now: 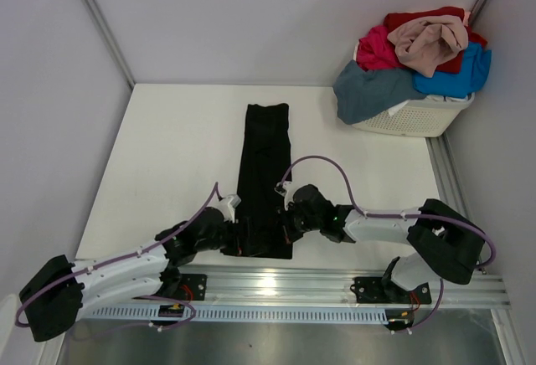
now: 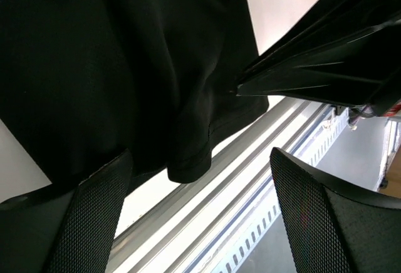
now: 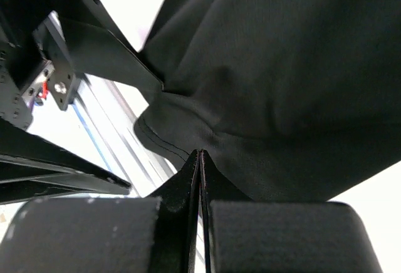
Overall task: Fold and stack the t-shirts
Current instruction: Grab the bottom of the folded rectangular tshirt with both arms
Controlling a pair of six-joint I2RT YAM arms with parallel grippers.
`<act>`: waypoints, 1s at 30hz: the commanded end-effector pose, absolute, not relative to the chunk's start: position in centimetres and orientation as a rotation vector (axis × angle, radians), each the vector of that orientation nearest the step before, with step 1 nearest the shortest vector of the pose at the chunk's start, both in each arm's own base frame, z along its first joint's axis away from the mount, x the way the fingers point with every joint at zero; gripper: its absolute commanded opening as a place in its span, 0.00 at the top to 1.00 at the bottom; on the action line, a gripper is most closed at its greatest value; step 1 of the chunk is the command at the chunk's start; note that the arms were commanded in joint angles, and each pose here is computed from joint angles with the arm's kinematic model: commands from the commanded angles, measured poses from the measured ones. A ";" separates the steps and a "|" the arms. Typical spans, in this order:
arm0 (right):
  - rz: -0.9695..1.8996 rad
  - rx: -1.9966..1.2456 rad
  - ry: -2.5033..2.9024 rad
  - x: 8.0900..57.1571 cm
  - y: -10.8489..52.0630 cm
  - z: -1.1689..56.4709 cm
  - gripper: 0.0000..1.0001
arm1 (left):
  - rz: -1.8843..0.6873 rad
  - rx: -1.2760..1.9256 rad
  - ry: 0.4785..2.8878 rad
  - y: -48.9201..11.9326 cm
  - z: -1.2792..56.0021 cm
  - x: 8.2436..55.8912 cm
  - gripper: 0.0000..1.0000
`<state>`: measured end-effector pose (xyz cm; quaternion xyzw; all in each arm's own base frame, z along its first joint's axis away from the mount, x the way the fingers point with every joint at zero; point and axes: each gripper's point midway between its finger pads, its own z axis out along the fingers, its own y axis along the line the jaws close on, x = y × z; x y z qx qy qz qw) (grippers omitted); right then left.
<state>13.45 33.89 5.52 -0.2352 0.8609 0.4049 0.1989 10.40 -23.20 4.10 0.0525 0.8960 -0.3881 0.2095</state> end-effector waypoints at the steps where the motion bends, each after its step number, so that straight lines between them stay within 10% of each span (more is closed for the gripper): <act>1: 1.124 -0.704 2.423 12.9 33.6 4.7 1.00 | -1.127 0.097 2.492 -23.5 3.8 10.3 0.05; 11: 0.974 -0.684 2.517 13.4 32.2 2.0 1.00 | -1.156 0.097 2.592 -21.7 3.9 7.2 0.05; 19: 1.014 -0.657 2.351 14.9 33.1 6.2 1.00 | -1.208 0.073 2.221 -21.6 12.6 10.7 0.03; 30: 1.077 -0.649 2.368 15.9 35.7 3.7 1.00 | -0.993 0.101 2.453 -23.0 6.4 12.3 0.03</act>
